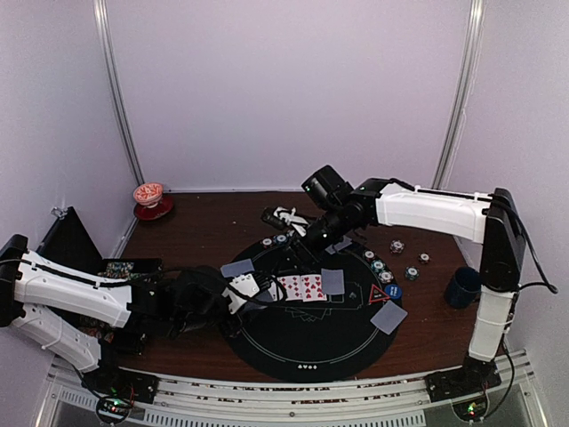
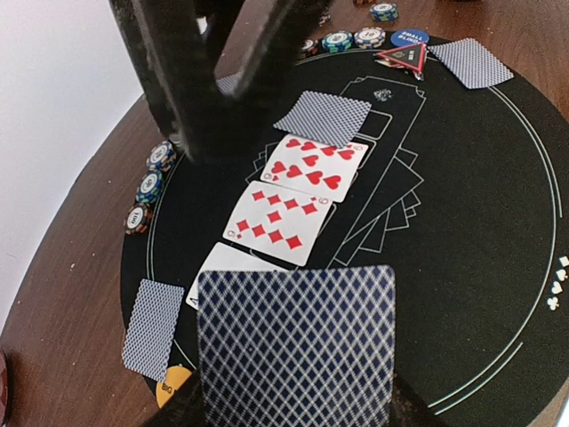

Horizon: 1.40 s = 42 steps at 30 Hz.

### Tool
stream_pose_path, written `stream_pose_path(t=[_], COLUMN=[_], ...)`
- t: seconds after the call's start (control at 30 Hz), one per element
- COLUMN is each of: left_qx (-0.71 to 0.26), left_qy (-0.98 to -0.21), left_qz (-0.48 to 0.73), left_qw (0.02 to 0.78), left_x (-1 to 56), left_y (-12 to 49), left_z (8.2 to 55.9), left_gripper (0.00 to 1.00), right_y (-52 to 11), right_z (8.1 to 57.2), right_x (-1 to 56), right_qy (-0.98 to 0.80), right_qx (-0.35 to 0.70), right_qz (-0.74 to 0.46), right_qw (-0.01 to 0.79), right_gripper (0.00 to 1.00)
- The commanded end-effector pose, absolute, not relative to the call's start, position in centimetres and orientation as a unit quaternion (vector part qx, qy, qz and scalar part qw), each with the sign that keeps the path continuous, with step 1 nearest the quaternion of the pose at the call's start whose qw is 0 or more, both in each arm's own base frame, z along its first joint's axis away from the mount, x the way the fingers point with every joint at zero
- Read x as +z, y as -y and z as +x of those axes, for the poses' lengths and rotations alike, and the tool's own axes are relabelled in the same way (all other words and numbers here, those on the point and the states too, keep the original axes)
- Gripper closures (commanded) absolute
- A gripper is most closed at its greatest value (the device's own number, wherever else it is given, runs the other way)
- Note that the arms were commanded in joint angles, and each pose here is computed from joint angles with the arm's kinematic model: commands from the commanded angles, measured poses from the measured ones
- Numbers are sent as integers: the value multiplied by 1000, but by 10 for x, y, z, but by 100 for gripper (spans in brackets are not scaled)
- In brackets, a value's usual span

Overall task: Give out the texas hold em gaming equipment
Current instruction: Pick up the poker card from the face-down deck piles.

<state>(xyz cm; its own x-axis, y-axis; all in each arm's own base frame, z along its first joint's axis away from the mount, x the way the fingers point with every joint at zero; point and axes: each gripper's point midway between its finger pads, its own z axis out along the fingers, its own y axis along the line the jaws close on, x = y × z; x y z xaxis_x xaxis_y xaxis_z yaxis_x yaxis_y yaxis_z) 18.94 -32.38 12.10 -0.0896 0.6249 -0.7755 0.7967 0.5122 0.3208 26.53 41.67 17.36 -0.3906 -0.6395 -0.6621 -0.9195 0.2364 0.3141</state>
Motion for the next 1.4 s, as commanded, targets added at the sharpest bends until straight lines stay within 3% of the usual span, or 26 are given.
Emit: stream_pose_path(t=[0.0,0.63,1.17,1.37], left_qx=[-116,-118,-119,-115], left_qy=[-718,-717,-716,-718], left_qz=[476,479,478,479], left_qw=[495,493,494,491], left_x=[145,144,145,141], left_y=[336,337,337,338], left_z=[191,190,190,191], left_gripper=[46,46,46,46], right_y=[-433,-474,-432,-441], right_z=[246,252,292,259], right_x=[168,132,143,153], right_qy=[-738,-752,-780,-741], right_qx=[356,361,279,342], right_qz=[-543,-526,-503,-543], right_qw=[182,167,245,199], right_gripper=[24,32,43,43])
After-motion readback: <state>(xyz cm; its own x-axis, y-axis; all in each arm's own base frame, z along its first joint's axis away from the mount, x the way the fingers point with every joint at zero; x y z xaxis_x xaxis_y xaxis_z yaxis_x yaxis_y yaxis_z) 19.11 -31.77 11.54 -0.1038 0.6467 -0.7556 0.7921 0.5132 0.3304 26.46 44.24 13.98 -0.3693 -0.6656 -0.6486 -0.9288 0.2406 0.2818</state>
